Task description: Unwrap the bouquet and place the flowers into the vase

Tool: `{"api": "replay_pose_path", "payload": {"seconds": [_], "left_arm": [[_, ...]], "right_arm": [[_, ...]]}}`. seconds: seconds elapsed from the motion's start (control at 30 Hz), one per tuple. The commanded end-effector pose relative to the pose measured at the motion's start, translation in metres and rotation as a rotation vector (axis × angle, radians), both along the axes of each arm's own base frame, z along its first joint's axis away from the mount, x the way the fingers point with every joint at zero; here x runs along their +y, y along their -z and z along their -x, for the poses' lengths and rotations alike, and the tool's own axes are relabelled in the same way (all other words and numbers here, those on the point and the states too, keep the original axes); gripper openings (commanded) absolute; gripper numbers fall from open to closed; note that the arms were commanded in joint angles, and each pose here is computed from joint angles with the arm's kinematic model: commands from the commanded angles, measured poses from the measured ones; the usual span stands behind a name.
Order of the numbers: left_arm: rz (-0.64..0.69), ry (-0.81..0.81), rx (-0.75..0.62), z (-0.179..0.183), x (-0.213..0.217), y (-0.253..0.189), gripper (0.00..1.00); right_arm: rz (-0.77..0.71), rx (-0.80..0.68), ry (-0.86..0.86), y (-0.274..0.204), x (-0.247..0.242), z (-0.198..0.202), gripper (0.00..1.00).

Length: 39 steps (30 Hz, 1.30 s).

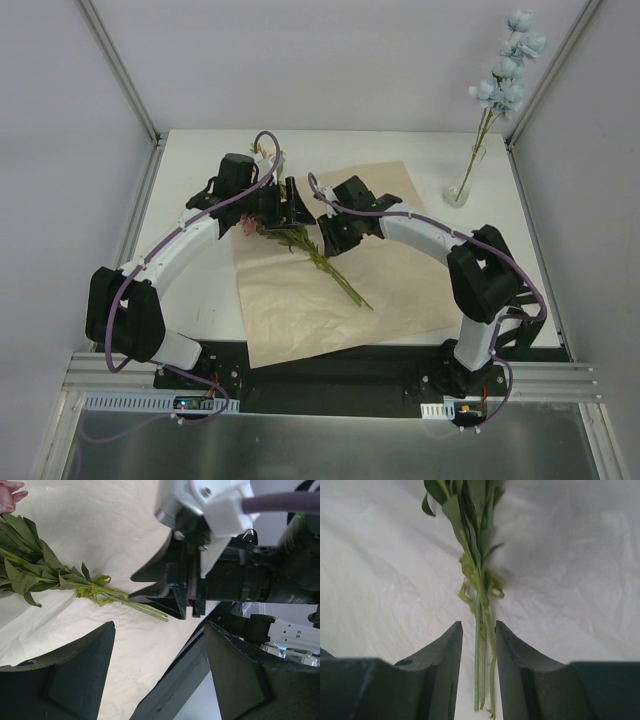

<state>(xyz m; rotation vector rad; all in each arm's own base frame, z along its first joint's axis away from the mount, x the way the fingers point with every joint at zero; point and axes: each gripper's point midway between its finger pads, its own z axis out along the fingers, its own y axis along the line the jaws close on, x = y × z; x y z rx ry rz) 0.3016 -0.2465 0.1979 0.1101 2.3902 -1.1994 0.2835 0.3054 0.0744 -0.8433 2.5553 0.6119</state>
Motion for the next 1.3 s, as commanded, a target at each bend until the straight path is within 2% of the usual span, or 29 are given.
{"api": "replay_pose_path", "payload": {"seconds": [0.0, 0.4, 0.63, 1.13, 1.27], "left_arm": [[0.037, 0.004, -0.023, 0.000, 0.001, -0.011, 0.71], [0.054, 0.001, -0.012, 0.000, 0.002, -0.011, 0.75], [0.063, 0.003, -0.012, 0.000, 0.002, -0.013, 0.73], [0.071, 0.006, -0.010, 0.000, 0.001, -0.012, 0.73], [0.069, 0.003, -0.008, 0.000, 0.001, -0.012, 0.73]], "right_arm": [[0.022, 0.023, -0.079, 0.006, 0.017, -0.005, 0.34], [0.050, 0.053, -0.137, 0.023, 0.030, 0.001, 0.27], [0.143, 0.054, -0.144, 0.038, 0.022, -0.004, 0.27], [0.181, 0.060, -0.186, 0.049, 0.026, -0.005, 0.26], [0.216, 0.025, -0.186, 0.047, 0.025, -0.008, 0.13]]}}
